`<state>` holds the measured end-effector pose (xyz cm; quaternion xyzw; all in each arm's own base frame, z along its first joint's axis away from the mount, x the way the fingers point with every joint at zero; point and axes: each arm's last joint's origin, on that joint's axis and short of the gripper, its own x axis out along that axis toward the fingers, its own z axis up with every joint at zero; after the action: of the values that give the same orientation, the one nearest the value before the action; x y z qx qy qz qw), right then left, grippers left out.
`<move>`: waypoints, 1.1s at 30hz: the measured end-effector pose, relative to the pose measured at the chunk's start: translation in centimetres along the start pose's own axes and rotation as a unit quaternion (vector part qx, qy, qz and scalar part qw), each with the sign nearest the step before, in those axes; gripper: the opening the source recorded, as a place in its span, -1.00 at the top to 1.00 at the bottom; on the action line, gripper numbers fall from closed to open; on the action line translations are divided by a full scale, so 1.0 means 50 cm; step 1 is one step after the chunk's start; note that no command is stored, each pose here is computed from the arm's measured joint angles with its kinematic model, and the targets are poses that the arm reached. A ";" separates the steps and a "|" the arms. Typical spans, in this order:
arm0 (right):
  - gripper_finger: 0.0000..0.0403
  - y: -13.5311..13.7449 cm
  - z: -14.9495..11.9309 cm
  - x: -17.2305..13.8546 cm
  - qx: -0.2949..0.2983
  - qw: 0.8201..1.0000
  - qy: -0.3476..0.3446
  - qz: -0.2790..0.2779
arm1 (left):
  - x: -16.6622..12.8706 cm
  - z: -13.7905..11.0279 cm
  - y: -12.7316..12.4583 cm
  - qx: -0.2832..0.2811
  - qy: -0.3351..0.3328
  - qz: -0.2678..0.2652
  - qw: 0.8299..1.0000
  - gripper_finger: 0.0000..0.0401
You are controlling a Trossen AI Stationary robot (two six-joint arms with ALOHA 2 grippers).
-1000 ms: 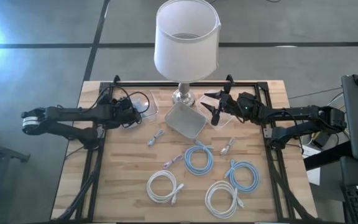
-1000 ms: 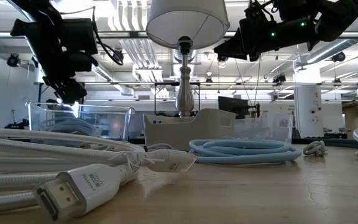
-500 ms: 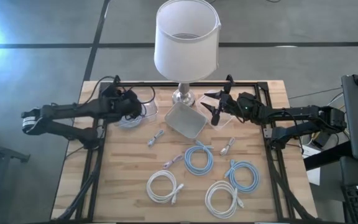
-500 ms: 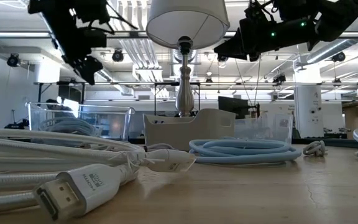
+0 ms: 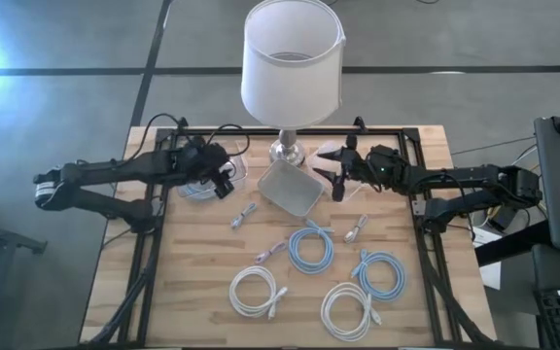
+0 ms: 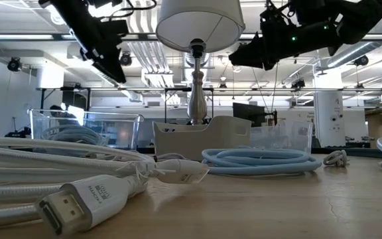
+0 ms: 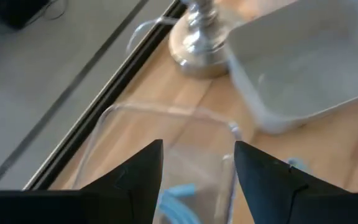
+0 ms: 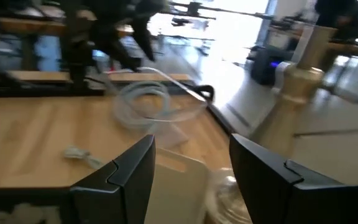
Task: Pick & Place USB Port
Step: Put the left blue HDMI cable into the left transparent bin
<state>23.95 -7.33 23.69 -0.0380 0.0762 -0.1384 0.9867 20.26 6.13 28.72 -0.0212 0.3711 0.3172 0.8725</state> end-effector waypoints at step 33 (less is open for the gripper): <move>-0.01 0.159 -0.051 -0.034 0.059 0.967 0.166 0.183 | 0.022 -0.025 -0.055 0.020 -0.039 -0.137 0.990 -0.01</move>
<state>24.07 0.63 20.63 0.0584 0.2367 0.0354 0.9692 21.58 4.18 26.54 -0.0422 0.3366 0.1883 0.9217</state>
